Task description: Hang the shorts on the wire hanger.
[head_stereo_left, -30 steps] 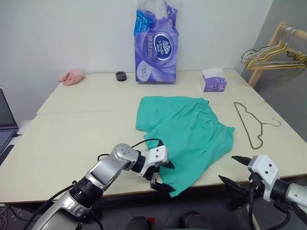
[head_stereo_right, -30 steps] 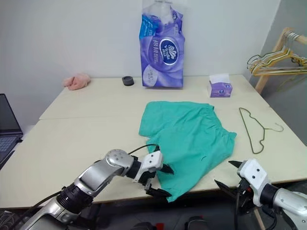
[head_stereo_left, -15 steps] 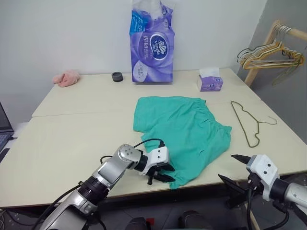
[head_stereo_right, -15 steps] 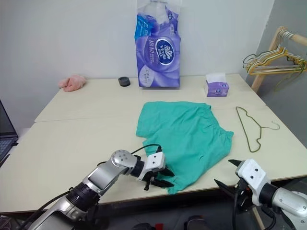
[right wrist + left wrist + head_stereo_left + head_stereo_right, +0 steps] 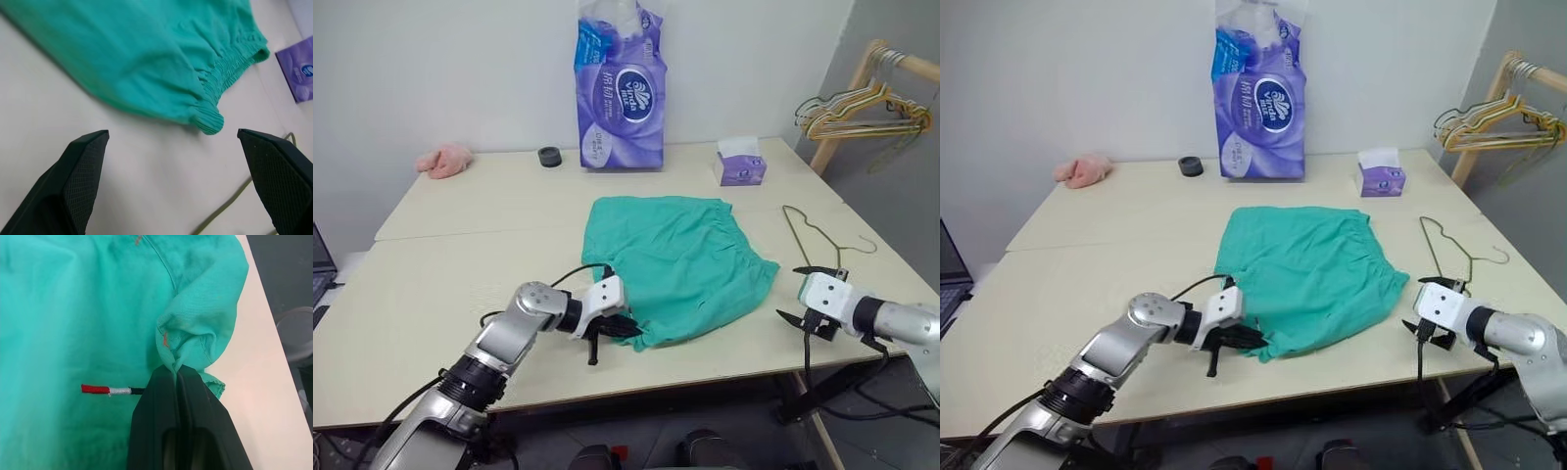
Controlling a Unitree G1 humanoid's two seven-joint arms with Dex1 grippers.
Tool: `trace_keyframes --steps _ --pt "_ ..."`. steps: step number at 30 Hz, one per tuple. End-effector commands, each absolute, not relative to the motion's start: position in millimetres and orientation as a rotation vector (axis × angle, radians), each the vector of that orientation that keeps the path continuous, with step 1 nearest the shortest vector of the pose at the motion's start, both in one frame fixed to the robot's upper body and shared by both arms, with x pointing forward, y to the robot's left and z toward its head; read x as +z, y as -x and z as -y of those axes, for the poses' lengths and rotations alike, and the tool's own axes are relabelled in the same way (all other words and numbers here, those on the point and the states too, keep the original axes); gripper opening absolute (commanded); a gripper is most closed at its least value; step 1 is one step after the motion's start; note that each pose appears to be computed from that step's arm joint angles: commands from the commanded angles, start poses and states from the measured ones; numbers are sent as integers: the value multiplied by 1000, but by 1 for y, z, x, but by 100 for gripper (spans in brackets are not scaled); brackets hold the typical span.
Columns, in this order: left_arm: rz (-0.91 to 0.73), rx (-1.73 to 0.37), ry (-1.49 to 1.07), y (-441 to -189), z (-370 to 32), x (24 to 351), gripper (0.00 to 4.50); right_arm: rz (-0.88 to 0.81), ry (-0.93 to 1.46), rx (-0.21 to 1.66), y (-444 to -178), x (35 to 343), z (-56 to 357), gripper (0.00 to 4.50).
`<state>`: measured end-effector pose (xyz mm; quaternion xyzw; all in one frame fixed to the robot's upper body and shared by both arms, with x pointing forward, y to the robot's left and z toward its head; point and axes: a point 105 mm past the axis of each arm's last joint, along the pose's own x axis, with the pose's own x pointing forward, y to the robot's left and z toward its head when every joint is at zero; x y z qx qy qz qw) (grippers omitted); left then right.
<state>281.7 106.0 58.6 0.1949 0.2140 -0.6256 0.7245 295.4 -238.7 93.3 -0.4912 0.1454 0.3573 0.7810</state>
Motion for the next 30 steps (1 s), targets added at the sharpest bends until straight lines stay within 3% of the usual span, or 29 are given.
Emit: trace_keyframes --steps 1,15,19,29,30 --pt "-420 -1367 -447 -284 -110 74 1 -248 1217 834 -311 96 231 450" --pt "-428 -1333 -440 -283 -120 76 1 -107 1468 854 -359 84 201 450" --pt "-442 -1320 -454 -286 -128 75 0 -102 1454 879 -363 80 195 364" --pt "-556 -1293 -477 -279 -169 64 0 -63 1332 923 -349 83 176 17" --pt "-577 -1285 -486 -278 -178 63 0 -54 1310 936 -346 85 172 4"
